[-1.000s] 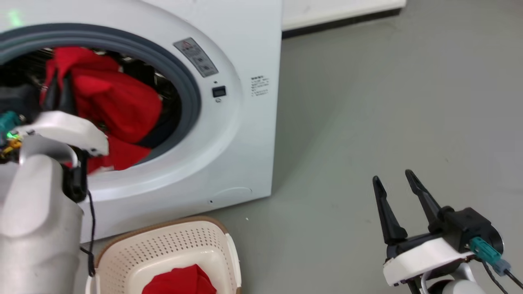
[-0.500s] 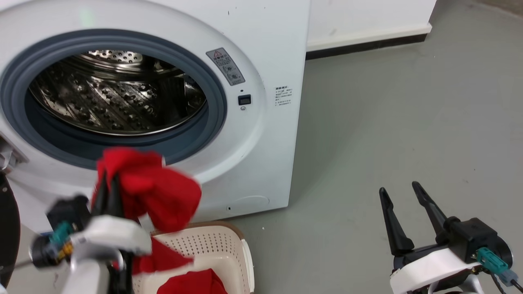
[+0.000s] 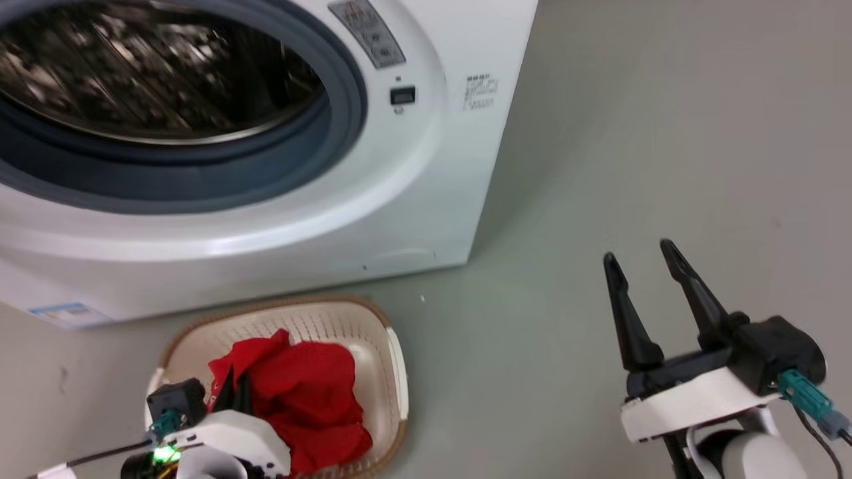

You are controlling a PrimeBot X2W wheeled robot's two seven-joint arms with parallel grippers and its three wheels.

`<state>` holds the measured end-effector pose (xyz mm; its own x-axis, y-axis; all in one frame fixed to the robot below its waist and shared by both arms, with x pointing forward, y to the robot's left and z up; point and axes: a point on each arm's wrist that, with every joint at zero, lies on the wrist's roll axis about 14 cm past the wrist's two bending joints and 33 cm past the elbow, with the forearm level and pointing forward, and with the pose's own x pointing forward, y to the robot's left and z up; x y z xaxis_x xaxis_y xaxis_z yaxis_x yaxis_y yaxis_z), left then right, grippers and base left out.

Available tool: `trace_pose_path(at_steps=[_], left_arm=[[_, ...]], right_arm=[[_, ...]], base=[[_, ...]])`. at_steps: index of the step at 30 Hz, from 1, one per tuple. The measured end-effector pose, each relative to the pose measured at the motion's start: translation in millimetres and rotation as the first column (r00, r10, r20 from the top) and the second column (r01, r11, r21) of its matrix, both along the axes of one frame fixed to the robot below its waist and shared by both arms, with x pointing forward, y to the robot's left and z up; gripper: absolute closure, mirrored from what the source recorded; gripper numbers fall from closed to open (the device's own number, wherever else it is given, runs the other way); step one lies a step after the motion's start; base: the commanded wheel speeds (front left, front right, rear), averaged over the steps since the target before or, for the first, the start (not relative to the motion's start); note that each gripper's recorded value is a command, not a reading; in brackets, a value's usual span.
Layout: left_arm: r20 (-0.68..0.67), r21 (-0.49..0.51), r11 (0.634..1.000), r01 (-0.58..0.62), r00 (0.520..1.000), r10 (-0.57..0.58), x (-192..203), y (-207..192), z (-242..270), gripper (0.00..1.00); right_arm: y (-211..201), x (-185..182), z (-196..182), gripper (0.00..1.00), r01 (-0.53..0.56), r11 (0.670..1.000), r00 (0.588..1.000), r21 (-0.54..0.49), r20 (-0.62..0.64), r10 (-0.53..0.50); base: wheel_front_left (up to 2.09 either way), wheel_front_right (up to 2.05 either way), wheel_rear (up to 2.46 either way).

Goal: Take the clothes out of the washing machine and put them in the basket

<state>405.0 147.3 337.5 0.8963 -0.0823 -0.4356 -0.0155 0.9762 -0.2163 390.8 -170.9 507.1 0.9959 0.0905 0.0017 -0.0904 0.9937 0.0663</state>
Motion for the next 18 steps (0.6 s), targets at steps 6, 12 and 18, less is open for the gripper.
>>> trace_pose_path(at_steps=[6, 12, 18], left_arm=[[-0.126, 0.013, 0.999, 0.049, 0.991, -0.047, 18, -9, -52, 1.0], [-0.233, 0.022, 0.994, 0.102, 0.968, -0.094, 35, -21, -104, 1.0], [-0.365, 0.03, 0.993, 0.113, 0.926, -0.095, 26, -25, -160, 1.0]], right_arm=[[3, 22, -27, 0.0, -0.012, 1.0, 0.999, 0.016, -0.046, 0.012], [0, 37, -64, 0.0, -0.005, 1.0, 0.993, 0.023, -0.119, 0.008], [-6, 42, -97, 0.0, 0.01, 1.0, 0.981, 0.018, -0.192, -0.007]], base=[[0.0, 0.0, 0.0], [0.0, 0.0, 0.0], [0.0, 0.0, 0.0]])
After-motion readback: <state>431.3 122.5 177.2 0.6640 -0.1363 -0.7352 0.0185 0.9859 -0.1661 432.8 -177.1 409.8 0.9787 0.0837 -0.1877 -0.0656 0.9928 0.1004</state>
